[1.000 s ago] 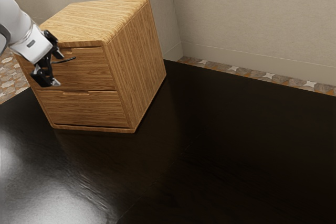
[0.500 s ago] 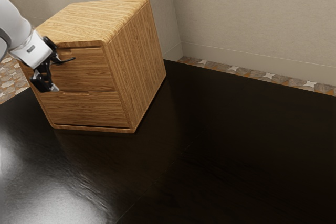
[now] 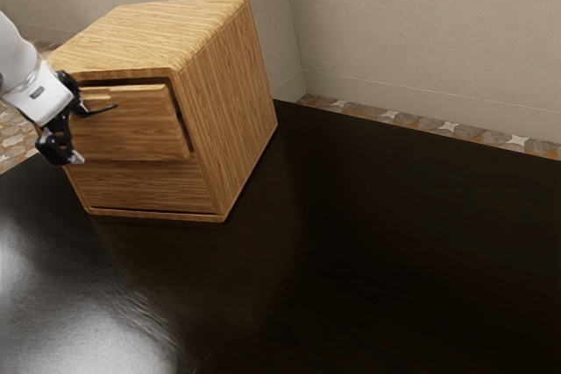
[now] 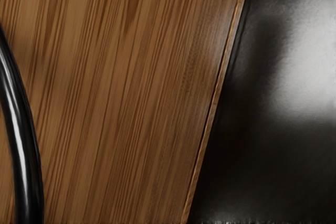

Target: Pull the drawer handle with one arm to open the drawer

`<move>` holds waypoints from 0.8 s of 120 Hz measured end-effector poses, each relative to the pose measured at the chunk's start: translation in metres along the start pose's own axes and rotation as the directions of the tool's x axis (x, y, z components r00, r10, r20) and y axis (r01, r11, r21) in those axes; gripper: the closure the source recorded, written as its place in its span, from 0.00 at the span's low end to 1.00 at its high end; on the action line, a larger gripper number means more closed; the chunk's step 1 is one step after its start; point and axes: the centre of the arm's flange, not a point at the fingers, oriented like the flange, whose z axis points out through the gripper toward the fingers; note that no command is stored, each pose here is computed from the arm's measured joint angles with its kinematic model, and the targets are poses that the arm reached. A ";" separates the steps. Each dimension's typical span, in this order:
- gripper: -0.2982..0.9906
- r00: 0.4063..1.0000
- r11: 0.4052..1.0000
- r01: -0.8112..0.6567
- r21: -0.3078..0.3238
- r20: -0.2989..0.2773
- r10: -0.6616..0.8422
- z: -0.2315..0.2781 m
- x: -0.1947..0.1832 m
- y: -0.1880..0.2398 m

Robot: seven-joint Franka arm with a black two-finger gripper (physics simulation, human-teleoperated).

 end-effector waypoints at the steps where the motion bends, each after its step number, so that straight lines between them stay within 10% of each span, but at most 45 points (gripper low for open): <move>1: 0.21 1.000 1.000 0.000 0.000 0.000 0.000 0.000 0.000 0.001; 96: 0.18 0.999 0.999 0.032 -0.030 0.000 -0.032 -0.027 -0.016 0.058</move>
